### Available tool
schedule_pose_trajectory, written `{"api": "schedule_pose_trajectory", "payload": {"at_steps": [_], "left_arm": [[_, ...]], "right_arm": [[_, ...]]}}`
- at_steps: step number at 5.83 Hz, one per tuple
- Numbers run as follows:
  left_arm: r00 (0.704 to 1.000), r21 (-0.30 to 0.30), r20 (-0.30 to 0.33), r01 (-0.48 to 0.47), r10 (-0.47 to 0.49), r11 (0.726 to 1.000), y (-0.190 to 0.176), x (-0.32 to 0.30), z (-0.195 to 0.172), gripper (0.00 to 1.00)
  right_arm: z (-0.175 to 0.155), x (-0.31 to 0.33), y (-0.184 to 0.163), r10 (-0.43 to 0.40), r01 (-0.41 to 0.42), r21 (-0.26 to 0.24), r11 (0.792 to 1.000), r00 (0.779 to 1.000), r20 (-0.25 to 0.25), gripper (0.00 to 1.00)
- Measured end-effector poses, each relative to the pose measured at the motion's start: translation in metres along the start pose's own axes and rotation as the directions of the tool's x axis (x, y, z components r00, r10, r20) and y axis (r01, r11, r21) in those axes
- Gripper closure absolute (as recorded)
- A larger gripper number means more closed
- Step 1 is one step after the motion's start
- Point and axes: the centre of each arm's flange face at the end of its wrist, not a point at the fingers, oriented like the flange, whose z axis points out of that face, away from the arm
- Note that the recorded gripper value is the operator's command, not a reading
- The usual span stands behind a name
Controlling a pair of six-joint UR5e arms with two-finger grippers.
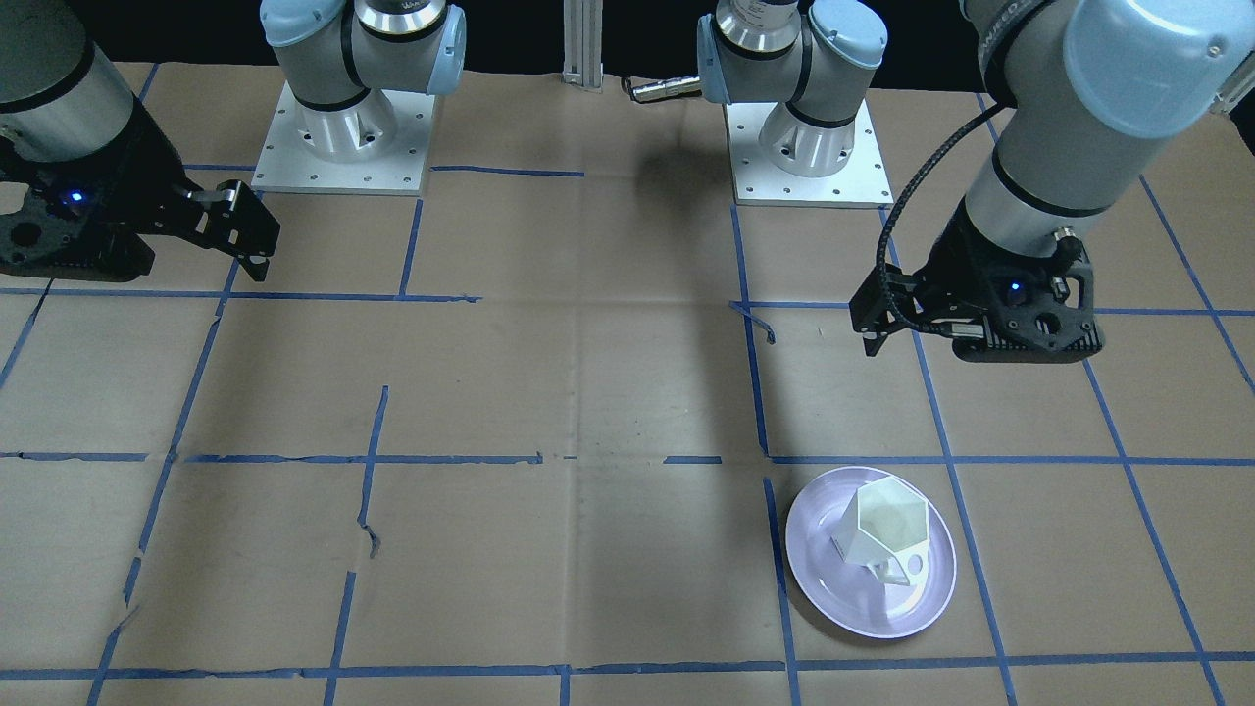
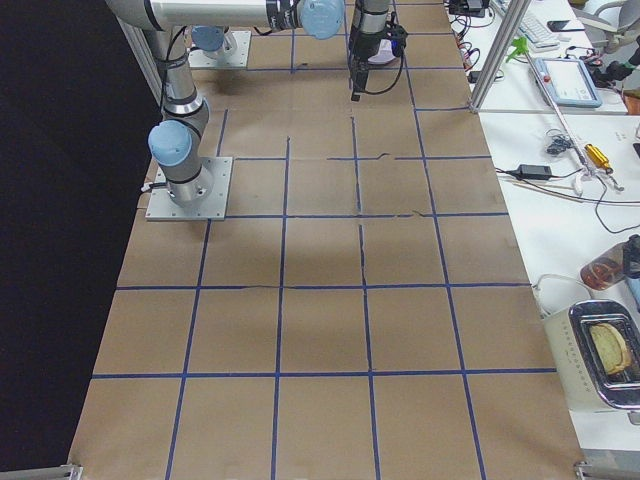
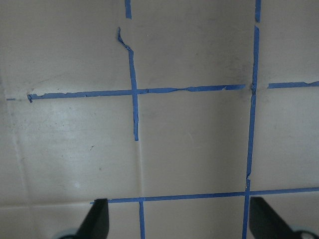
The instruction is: Flip cup and place on plate
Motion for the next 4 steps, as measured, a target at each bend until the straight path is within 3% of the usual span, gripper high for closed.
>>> {"api": "schedule_pose_trajectory", "payload": {"at_steps": [2,4], "left_arm": [[1.000,0.002,-0.004,0.006,-0.006,1.000,0.014,0.059,-0.012,0.00],[1.000,0.004,-0.007,0.003,-0.003,1.000,0.020,0.075,-0.015,0.00]], "right_arm": [[0.000,0.000,0.000,0.000,0.000,0.000,1.000,1.000,0.000,0.00],[0.000,0.000,0.000,0.000,0.000,0.000,1.000,1.000,0.000,0.00]]}}
